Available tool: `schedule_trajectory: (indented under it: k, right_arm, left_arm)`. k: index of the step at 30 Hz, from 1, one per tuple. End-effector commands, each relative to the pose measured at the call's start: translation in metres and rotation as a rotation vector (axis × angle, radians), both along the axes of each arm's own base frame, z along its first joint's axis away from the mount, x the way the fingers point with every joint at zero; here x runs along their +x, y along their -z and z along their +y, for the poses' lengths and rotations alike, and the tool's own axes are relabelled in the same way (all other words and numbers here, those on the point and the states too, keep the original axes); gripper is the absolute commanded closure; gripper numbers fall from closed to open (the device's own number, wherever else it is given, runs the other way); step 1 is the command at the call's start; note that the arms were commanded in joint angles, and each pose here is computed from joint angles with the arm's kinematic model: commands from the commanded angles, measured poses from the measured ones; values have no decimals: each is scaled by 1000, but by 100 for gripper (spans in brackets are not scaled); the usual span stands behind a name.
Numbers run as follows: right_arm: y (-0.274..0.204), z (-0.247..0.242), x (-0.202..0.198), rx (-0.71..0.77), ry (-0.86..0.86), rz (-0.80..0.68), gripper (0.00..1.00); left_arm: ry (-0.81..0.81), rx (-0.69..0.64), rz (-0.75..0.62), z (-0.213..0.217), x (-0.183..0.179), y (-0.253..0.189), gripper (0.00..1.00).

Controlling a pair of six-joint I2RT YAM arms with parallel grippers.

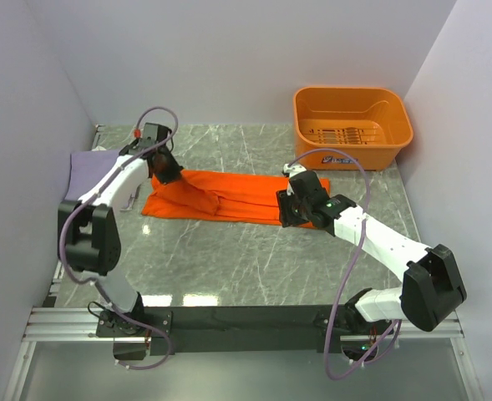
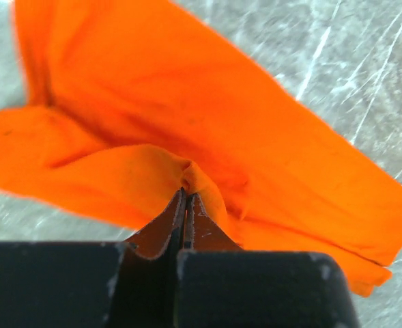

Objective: Fold and stack the t-shirts
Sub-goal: Fold the tshirt

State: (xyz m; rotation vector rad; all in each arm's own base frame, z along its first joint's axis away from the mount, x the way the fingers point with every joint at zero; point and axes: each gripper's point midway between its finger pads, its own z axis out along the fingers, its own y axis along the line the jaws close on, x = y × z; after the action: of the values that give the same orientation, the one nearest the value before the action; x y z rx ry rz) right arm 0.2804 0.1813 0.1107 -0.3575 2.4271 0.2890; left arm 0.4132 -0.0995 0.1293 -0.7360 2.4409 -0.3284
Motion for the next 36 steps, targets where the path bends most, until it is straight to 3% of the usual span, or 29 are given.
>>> schedule_trajectory:
  k: [1, 8, 23, 30, 36]
  right_arm:
    - [-9, 2, 8, 0, -12, -49, 48]
    - [-5, 23, 17, 36, -96, -38, 48]
    - [17, 69, 47, 57, -200, 49, 49]
    - [12, 104, 47, 143, -297, 84, 58]
    - [33, 104, 60, 115, -243, 142, 61]
  left_arm:
    - [59, -51, -25, -18, 24, -7, 99]
    - [64, -52, -58, -23, 55, -12, 99]
    - [-54, -139, -126, -7, 80, -19, 99]
    - [-69, -180, -134, -8, 85, -16, 99]
    - [-65, -164, -131, -6, 88, -14, 99]
